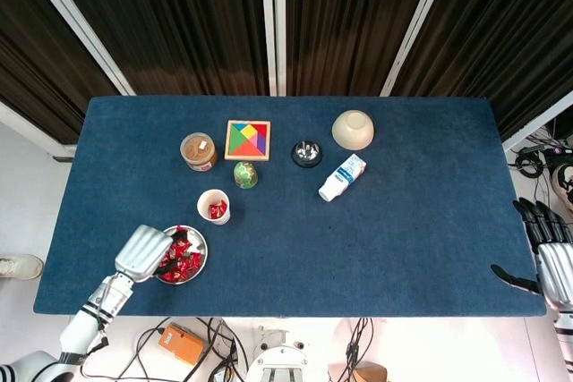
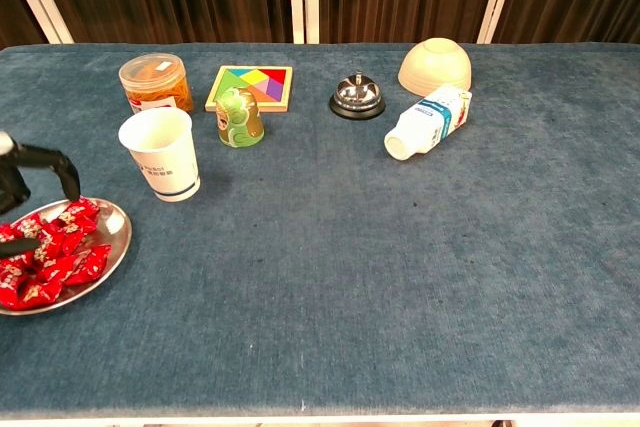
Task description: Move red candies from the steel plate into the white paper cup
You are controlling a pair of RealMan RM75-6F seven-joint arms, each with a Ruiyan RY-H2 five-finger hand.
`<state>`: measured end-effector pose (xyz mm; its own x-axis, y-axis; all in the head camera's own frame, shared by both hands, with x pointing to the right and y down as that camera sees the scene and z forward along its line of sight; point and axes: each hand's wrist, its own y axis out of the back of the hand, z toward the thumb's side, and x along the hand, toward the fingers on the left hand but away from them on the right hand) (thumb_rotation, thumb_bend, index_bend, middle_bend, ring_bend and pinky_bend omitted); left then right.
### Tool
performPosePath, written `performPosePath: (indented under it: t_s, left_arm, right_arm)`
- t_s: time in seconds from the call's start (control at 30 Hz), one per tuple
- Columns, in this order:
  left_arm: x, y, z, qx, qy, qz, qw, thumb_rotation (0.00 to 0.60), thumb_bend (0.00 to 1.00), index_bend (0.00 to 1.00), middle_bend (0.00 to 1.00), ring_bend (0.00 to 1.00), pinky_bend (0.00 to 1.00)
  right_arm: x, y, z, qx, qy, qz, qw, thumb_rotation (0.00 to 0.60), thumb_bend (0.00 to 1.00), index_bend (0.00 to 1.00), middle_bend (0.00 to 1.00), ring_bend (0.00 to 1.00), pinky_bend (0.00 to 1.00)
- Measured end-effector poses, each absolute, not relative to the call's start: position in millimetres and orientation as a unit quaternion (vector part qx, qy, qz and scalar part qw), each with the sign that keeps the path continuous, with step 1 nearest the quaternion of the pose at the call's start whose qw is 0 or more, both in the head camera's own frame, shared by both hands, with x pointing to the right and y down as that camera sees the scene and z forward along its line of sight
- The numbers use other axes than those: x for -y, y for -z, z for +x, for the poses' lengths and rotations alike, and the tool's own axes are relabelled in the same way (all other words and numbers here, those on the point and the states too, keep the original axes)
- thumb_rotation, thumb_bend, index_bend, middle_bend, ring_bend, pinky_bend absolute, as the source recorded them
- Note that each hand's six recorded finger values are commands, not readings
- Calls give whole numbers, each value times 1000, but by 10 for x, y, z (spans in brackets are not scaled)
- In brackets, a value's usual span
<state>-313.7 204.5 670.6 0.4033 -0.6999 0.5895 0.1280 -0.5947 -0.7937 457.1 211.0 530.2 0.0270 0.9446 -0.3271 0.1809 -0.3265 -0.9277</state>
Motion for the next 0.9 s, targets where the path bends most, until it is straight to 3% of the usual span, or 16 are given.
performPosePath:
  t_s: [0.9]
  left_arm:
    - [-2036, -6979, -3301, -166, 564, -714, 379, 600, 301, 472, 873, 844, 832]
  right_arm:
    - [-2123, -5315, 4605, 456, -533, -618, 355, 600, 196, 25, 131, 95, 157]
